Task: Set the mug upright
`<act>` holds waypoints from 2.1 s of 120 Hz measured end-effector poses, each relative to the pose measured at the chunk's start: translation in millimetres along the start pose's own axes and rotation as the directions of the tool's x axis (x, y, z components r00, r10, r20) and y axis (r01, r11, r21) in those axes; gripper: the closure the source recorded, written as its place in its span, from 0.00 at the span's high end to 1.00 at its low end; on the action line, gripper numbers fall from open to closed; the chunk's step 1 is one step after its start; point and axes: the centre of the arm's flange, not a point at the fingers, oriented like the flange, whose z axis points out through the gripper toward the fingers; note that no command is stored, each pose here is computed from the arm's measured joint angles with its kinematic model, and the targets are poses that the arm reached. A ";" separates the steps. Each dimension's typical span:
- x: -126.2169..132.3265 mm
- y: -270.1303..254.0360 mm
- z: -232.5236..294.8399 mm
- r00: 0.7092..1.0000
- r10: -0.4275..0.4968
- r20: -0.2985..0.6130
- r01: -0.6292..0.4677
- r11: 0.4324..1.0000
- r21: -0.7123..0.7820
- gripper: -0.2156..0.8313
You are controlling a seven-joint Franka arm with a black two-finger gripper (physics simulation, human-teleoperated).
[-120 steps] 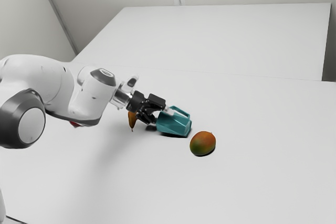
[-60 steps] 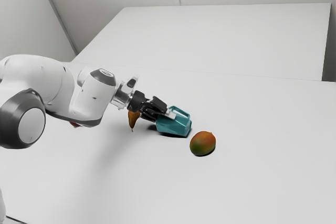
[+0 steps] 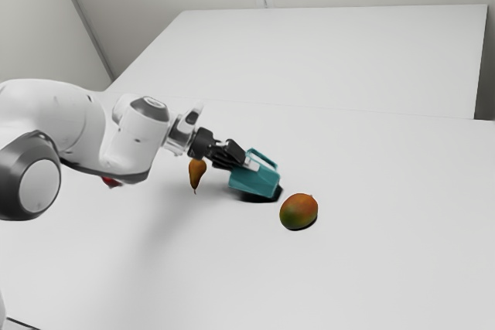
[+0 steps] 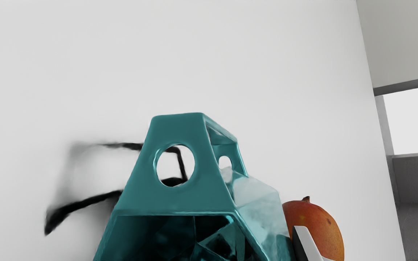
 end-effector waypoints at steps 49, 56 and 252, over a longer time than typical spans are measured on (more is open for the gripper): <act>27.4 52.0 -42.4 0.969 0.235 0.072 -0.244 0.953 0.177 0.06; 32.8 55.6 -46.0 0.954 0.273 0.123 -0.295 0.926 0.234 0.06; 30.6 64.1 -1.8 0.744 0.234 0.626 -0.612 0.615 0.497 0.05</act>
